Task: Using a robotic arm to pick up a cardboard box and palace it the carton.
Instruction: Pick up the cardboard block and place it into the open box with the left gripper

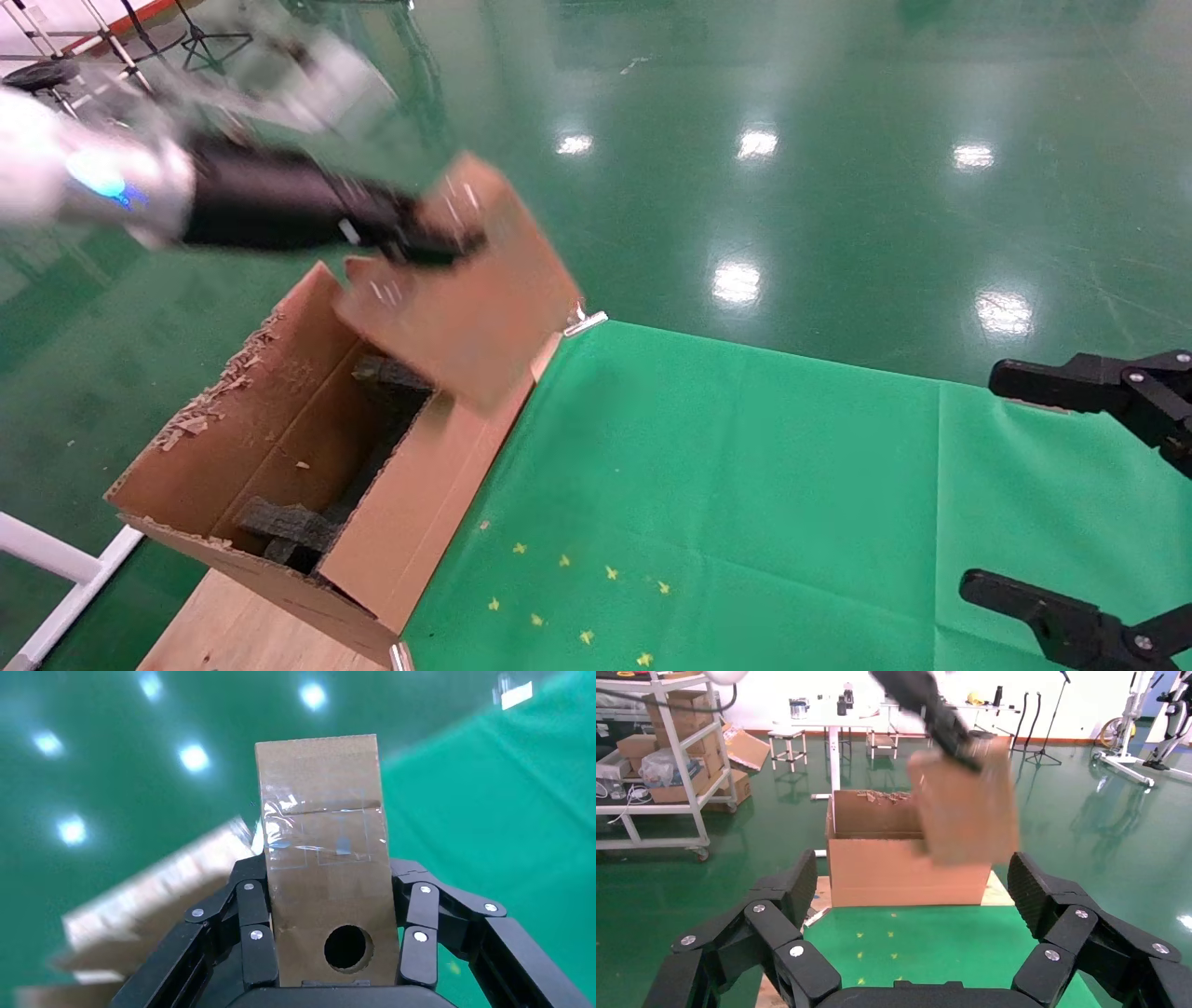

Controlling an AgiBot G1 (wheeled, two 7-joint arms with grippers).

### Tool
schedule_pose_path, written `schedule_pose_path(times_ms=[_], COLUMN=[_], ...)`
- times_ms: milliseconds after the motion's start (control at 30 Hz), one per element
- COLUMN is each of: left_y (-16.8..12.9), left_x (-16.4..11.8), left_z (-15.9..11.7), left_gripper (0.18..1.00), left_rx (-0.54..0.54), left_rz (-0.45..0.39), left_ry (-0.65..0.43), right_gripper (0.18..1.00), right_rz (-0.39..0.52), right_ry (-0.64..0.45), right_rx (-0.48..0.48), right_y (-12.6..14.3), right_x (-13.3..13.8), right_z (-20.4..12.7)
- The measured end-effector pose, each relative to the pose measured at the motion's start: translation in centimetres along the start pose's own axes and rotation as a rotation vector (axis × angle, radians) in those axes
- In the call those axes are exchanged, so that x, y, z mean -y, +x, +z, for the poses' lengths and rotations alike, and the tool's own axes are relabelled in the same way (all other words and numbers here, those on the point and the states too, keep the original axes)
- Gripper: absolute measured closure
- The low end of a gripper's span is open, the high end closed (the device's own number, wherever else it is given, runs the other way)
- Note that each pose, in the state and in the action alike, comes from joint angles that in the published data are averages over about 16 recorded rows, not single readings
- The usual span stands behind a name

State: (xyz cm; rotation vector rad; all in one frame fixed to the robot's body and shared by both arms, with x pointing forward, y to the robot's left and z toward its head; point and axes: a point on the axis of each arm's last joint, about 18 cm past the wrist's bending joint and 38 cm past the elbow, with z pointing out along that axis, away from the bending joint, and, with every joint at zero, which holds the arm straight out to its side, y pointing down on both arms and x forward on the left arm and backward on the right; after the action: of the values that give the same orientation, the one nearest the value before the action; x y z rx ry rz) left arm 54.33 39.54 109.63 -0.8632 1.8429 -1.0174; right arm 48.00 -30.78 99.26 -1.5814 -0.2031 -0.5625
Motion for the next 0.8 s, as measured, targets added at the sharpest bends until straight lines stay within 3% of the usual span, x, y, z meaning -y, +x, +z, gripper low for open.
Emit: schedule_pose_path(times_ms=[133, 300, 500, 800], left_y=[-1.8, -4.0, -7.0, -11.5], left_x=[1.0, -0.1, -4.1, -11.5], left_z=[-3.4, -6.0, -7.0, -5.5], left_gripper=[0.748, 0.749, 0.750, 0.750], left_rx=[0.052, 0.112, 0.164, 0.221], left_rz=[0.022, 0.007, -0.061, -0.182], left_ry=[0.056, 0.049, -0.017, -0.086], right_gripper=[0.203, 0.183, 0.178, 0.178], right_rz=[0.000, 0.000, 0.000, 0.000], right_ry=[0.000, 0.000, 0.000, 0.000], right_rx=[0.000, 0.000, 0.000, 0.000], right_y=[0.0, 0.0, 0.0, 0.0], right_x=[0.0, 0.0, 0.0, 0.0], right_z=[0.0, 0.0, 0.0, 0.0])
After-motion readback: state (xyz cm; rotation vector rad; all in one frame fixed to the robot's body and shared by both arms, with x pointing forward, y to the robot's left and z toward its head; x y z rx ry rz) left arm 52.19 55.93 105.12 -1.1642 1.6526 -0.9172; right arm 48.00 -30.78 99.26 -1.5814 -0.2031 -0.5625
